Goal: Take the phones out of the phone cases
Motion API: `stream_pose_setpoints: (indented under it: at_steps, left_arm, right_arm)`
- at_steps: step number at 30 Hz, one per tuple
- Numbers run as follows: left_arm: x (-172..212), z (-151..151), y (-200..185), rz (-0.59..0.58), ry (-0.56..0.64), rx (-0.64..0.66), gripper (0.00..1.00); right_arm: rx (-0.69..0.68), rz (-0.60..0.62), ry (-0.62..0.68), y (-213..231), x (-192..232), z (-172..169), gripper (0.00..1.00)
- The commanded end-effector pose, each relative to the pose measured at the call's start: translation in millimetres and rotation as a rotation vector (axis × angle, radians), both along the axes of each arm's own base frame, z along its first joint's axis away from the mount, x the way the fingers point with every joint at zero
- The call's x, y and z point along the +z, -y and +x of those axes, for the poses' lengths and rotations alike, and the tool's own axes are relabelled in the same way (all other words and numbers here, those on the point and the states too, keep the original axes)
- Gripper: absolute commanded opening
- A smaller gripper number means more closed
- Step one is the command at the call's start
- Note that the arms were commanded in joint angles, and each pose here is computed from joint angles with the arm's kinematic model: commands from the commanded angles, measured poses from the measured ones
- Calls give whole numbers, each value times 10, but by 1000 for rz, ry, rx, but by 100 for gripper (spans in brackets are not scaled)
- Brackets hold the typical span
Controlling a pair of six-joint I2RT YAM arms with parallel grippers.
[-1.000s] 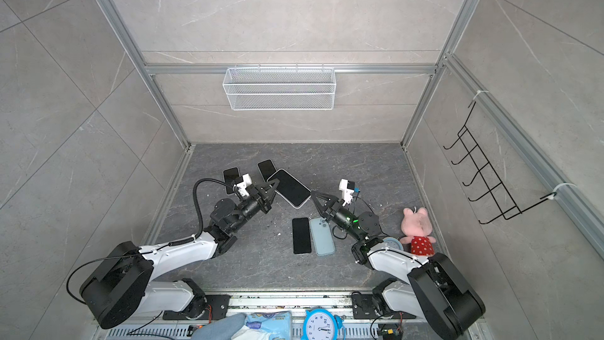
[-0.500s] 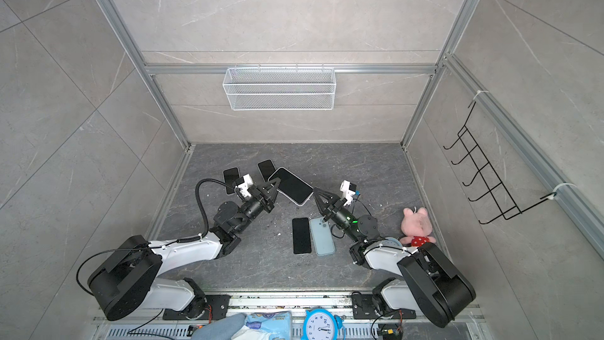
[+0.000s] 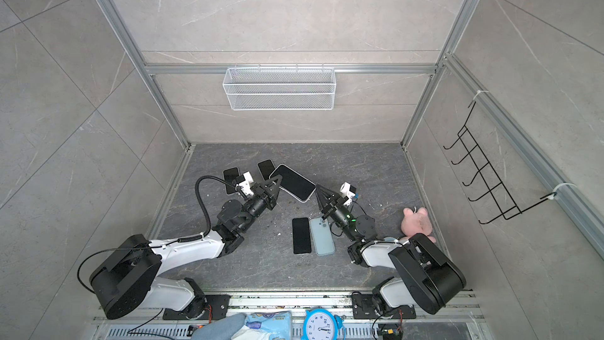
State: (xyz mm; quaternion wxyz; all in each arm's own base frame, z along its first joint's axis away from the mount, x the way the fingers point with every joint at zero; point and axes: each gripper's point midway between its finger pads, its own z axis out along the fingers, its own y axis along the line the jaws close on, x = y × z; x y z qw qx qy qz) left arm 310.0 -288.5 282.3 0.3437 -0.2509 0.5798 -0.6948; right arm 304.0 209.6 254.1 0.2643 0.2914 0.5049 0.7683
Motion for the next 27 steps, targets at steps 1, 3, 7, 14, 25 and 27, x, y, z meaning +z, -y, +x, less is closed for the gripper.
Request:
stream_pose_setpoints:
  at_steps: [1,3,7,14,25,27]
  left_arm:
    - [1250,-368,-158,-307,300,-59,0]
    - [1265,-370,-167,-309,304,-55,0]
    - [1281,-377,-185,-309,310,-49,0]
    - [1297,-389,-229,-306,320,-31,0]
    - [1266,-354,-196,-298,313,-31,0]
    - [1190,-336,-187,-293,293,-32,0]
  right_arm:
    - [-96,-18,-183,151,-463,205,0]
    - [-101,-17,-208,155,-534,221,0]
    - [-89,-23,-250,113,-667,264,0]
    - [-97,-36,-321,106,-905,311,0]
    - [-110,-110,-216,101,-759,319,5]
    - [-145,-154,-92,203,-497,233,29]
